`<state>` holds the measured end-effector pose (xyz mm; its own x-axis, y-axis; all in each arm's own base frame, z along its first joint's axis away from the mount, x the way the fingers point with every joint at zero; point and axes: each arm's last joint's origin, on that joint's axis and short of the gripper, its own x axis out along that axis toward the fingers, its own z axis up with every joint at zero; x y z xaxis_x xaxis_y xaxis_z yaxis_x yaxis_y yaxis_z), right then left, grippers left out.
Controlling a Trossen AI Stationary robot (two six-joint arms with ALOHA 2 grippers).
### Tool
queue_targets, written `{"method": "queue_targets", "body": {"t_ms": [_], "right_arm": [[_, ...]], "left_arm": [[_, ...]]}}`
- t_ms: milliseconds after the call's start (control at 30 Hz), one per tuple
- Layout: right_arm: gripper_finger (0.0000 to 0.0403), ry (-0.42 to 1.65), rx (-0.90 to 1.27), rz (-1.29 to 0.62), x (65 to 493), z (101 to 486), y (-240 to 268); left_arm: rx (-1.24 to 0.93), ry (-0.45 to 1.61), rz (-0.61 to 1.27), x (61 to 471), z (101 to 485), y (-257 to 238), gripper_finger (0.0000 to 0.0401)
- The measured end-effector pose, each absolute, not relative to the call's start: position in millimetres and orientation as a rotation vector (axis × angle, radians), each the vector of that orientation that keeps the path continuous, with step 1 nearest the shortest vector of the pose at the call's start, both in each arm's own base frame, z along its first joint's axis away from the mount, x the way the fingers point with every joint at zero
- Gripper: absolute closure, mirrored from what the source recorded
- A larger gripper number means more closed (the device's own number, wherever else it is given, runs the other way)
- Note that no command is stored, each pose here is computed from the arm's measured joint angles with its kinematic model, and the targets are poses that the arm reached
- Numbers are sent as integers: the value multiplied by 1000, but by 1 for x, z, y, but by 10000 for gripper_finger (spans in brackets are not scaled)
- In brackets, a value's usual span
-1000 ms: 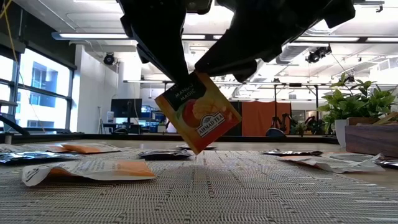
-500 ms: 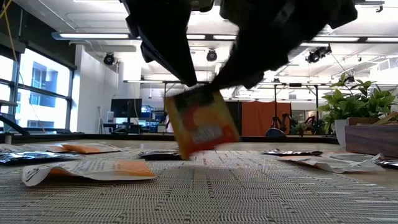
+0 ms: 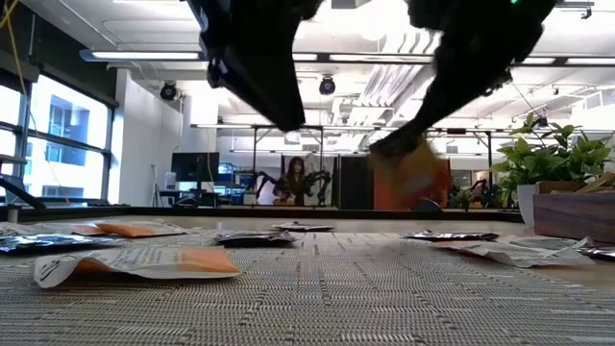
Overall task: Pick & Place Tea
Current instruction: Put the orange tea bag into the top section of the wooden organizer
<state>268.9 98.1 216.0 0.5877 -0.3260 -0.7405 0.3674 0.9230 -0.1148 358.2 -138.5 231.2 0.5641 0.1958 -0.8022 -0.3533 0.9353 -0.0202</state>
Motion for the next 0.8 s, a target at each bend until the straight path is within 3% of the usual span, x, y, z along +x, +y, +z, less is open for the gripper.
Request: {"method": "queue_targets", "body": {"t_ms": [133, 367, 800], "right_arm": [[402, 857, 148, -590, 213, 249, 90], [402, 1046, 293, -853, 143, 260, 86], [403, 1084, 323, -1016, 148, 249, 86]], "left_arm": [[-189, 917, 334, 358, 231, -138, 284], [-163, 897, 363, 358, 231, -137, 284], [-179, 879, 395, 358, 232, -136, 284]]}}
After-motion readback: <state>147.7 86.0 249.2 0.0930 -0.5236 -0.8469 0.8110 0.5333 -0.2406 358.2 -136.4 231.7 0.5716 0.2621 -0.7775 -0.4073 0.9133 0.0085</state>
